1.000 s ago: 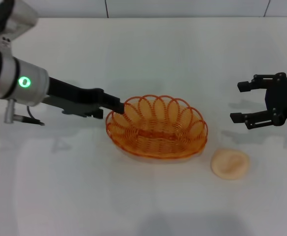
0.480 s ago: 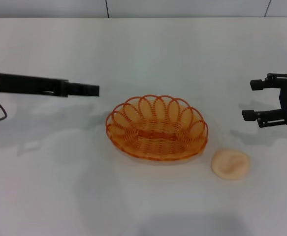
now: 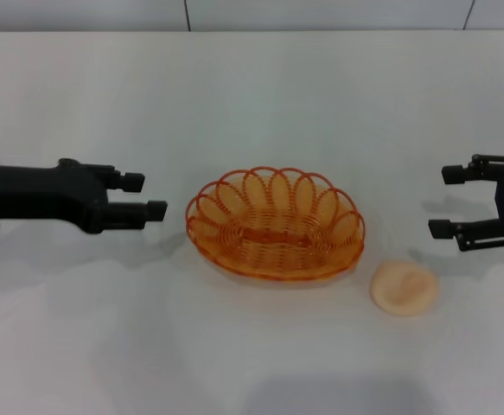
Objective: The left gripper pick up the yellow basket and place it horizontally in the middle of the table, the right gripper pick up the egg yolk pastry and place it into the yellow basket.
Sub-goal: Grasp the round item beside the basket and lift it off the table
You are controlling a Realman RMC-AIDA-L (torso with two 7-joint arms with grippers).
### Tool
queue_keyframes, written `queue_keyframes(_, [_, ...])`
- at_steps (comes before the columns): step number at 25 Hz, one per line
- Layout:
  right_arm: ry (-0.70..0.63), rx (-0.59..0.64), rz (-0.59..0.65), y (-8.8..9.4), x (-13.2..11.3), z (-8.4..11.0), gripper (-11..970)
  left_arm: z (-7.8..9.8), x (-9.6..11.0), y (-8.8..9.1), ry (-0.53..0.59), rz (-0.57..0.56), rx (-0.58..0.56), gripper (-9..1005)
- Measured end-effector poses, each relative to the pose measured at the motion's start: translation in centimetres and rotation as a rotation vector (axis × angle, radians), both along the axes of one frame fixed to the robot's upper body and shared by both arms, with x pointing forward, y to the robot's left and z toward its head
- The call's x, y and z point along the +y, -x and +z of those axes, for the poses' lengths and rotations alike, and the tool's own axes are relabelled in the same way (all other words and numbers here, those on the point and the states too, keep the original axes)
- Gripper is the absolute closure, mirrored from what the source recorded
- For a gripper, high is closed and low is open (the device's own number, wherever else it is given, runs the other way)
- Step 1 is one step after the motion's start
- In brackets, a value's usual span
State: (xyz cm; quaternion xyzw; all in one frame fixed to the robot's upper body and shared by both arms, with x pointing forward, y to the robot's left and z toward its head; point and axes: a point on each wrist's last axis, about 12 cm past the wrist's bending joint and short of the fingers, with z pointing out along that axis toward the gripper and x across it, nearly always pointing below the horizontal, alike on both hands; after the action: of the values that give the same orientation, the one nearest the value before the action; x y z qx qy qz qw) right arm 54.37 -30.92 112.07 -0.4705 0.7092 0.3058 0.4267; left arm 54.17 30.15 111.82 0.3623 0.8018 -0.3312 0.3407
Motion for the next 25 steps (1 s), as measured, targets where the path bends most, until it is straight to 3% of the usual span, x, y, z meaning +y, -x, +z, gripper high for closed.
queue_keyframes(7, [0.002,0.01,0.006,0.7,-0.7,-0.1,144,-0.4,1.9,2.5,-0.056,-0.103,-0.16,361])
queue_keyframes(12, [0.027,0.007,0.026,1.1,-1.1,0.3,146,-0.8,2.9,4.7,-0.018,-0.14,-0.262,361])
queue_keyframes(18, [0.034,0.023,0.058,1.8,-1.7,1.2,148,-1.3,3.2,6.7,0.01,-0.214,-0.287,361])
queue_keyframes(25, [0.136,0.112,0.079,1.4,-1.5,3.1,152,-1.1,3.0,7.5,0.047,-0.283,-0.288,361])
